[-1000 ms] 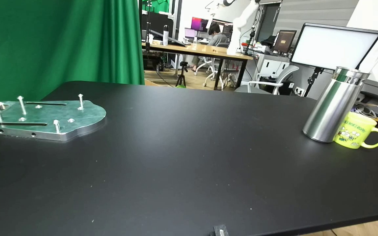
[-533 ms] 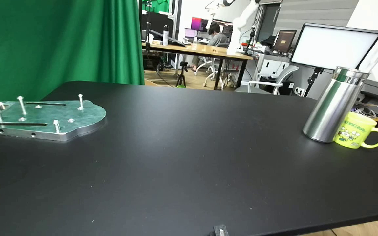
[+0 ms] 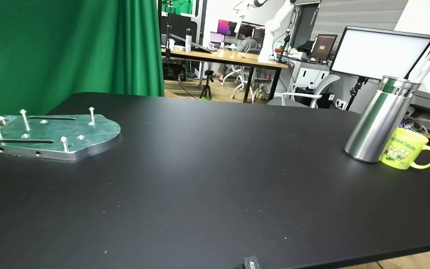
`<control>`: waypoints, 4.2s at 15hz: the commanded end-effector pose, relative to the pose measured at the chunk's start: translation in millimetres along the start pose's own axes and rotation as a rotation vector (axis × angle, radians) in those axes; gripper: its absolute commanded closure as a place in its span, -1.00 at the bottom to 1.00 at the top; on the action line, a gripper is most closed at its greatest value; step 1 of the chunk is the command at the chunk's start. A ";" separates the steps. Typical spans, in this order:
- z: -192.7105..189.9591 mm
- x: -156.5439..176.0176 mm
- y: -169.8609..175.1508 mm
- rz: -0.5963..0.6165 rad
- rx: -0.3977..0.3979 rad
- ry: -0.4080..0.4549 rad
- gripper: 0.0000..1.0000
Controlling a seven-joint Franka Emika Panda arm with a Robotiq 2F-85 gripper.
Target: Clean the bottle by moving the brush up and down.
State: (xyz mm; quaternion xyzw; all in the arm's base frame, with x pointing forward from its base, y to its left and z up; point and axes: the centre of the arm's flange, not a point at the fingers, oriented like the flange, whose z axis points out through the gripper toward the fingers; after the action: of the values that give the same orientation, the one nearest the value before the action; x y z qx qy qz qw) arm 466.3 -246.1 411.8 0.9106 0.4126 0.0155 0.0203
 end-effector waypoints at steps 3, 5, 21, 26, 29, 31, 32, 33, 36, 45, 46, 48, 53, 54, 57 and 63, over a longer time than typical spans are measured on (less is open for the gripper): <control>16.4 -3.6 4.3 0.009 -0.002 0.016 -0.38; 20.3 -3.7 5.8 0.019 -0.002 0.013 -0.06; -37.8 22.2 -5.3 -0.011 -0.023 -0.004 0.93; -100.7 28.4 -17.1 -0.074 -0.064 -0.041 0.93; -119.6 28.5 -17.7 -0.078 -0.088 -0.048 0.93; -113.1 27.2 -11.0 -0.069 -0.071 -0.057 0.93; -106.3 26.2 -7.3 -0.060 -0.064 -0.060 0.93; -95.5 24.5 -3.1 -0.054 -0.048 -0.059 0.93; -62.6 21.7 6.2 -0.032 -0.032 -0.075 0.93; 16.1 24.8 18.3 -0.047 0.044 -0.146 0.93; 4.6 26.5 16.9 -0.054 0.032 -0.140 0.93; -18.9 28.9 10.9 -0.067 0.014 -0.132 0.93; -103.6 33.6 -9.6 -0.114 -0.088 -0.092 0.93; -116.1 33.1 -12.5 -0.115 -0.109 -0.084 0.93; -129.3 32.4 -15.0 -0.109 -0.132 -0.073 0.93; -56.0 34.7 7.4 -0.095 -0.117 -0.143 0.93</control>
State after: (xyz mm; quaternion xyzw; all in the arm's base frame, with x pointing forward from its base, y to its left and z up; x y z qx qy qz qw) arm 477.7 -214.6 506.9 0.8797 0.4656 -0.0041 0.0961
